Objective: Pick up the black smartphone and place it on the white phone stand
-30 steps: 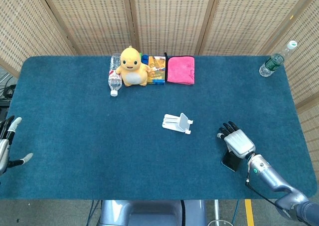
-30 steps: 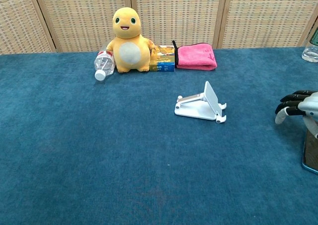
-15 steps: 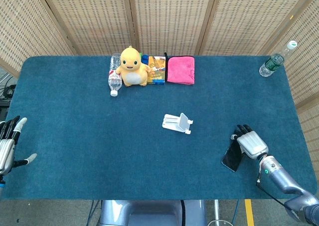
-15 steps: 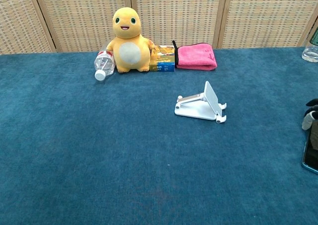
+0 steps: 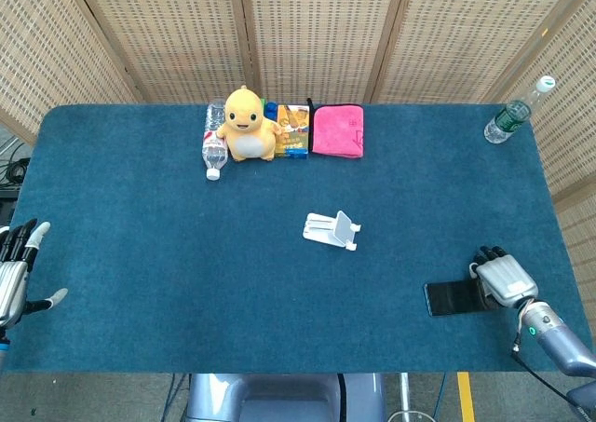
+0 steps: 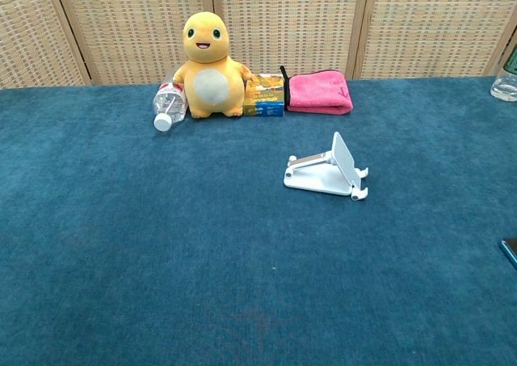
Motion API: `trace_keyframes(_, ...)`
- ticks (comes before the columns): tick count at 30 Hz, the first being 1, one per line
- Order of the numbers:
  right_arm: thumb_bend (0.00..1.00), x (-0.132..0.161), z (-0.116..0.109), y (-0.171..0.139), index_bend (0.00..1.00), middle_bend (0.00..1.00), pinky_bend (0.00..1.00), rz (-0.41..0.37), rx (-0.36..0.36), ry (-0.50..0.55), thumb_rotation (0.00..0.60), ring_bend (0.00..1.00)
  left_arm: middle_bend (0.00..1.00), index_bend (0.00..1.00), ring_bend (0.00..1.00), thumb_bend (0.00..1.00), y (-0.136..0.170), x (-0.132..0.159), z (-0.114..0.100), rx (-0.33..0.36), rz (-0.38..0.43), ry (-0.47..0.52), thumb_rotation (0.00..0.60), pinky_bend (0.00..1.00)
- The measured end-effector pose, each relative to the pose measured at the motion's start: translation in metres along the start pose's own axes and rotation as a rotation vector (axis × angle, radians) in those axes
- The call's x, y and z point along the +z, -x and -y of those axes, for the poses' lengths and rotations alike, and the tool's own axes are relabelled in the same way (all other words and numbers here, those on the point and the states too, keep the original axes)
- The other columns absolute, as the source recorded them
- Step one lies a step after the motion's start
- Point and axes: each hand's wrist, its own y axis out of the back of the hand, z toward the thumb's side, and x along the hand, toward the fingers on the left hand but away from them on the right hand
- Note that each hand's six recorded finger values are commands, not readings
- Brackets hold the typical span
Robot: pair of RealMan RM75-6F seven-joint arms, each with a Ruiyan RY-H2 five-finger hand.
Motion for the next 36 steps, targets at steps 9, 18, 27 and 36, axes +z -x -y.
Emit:
trace_keyframes(9,0.05,0.007,-0.015,-0.018,0.07,0.00,0.15,-0.027,-0.065,0.030,0.600,0.00,0.00,0.00,0.00,0.00,0.001,-0.001,0.001,0.000,0.001,0.004,0.600,0.00)
trace_keyframes(18,0.00,0.027,-0.041,-0.035,0.05,0.08,0.17,-0.109,-0.249,0.191,0.600,0.03,0.00,0.00,0.00,0.00,0.002,-0.001,0.001,-0.005,0.006,0.001,0.600,0.00)
trace_keyframes(27,0.00,0.053,-0.023,-0.033,0.13,0.18,0.25,-0.158,-0.191,0.277,0.600,0.12,0.00,0.00,0.00,0.00,0.002,0.001,-0.002,0.002,0.007,0.012,0.600,0.00)
trace_keyframes(36,0.00,0.068,-0.012,-0.024,0.17,0.21,0.27,-0.145,-0.159,0.290,0.600,0.15,0.00,0.00,0.00,0.00,0.002,0.004,-0.004,0.004,0.007,0.017,0.600,0.00)
